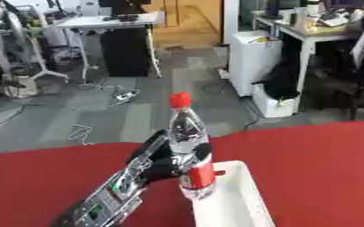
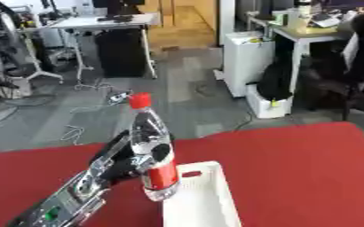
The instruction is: Pick up objects on the table and place them in the box.
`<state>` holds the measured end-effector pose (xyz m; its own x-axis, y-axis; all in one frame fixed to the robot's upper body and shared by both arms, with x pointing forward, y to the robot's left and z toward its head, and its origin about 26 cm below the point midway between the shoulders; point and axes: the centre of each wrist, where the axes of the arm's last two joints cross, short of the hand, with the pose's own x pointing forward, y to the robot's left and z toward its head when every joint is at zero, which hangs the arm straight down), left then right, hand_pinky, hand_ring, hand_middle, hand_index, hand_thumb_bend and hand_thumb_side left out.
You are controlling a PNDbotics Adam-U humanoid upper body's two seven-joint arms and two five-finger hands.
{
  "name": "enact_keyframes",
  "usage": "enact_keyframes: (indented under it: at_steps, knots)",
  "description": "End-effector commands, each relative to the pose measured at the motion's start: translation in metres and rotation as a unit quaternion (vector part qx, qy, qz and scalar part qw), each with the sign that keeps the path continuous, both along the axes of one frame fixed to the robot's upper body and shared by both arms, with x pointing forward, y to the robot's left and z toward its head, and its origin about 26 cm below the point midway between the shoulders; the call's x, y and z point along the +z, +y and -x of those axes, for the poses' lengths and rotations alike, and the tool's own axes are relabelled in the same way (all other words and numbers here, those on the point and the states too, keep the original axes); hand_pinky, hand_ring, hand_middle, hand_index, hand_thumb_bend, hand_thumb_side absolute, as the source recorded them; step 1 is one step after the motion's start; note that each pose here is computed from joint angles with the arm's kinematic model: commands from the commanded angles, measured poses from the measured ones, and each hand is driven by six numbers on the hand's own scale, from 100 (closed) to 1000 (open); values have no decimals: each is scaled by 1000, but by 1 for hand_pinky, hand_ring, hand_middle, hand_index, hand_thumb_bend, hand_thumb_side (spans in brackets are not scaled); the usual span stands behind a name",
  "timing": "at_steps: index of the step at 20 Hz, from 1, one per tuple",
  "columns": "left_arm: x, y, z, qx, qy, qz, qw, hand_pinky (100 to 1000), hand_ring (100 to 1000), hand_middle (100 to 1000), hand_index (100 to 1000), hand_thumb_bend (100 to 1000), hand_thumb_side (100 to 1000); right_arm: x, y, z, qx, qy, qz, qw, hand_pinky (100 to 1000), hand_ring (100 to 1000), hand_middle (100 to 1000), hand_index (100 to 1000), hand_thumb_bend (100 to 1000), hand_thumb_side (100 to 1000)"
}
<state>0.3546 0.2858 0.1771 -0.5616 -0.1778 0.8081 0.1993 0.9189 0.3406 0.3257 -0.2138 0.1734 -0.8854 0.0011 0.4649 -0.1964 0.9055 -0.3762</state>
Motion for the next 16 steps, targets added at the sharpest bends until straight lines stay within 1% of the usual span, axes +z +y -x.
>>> enact_keyframes:
  at_steps: [1,11,15,16]
  knots:
    - [17,3,-1,-4,-24,-10,1000,538,411,524,637,306,510,9,-1,1,3,-16,7,1000,872,855,858,837,100,954]
    - [18,-3,-4,-13,-29,-15,999,552,418,535,643,297,526,13,0,1,6,-20,9,1000,873,855,858,837,100,955]
    - [18,-5,-5,-17,-31,-15,999,573,431,543,650,294,537,14,1,1,7,-22,9,1000,874,855,858,837,100,954]
    - [18,-5,-5,-18,-32,-15,999,585,439,560,649,298,535,15,1,1,8,-22,9,1000,874,855,858,836,100,955]
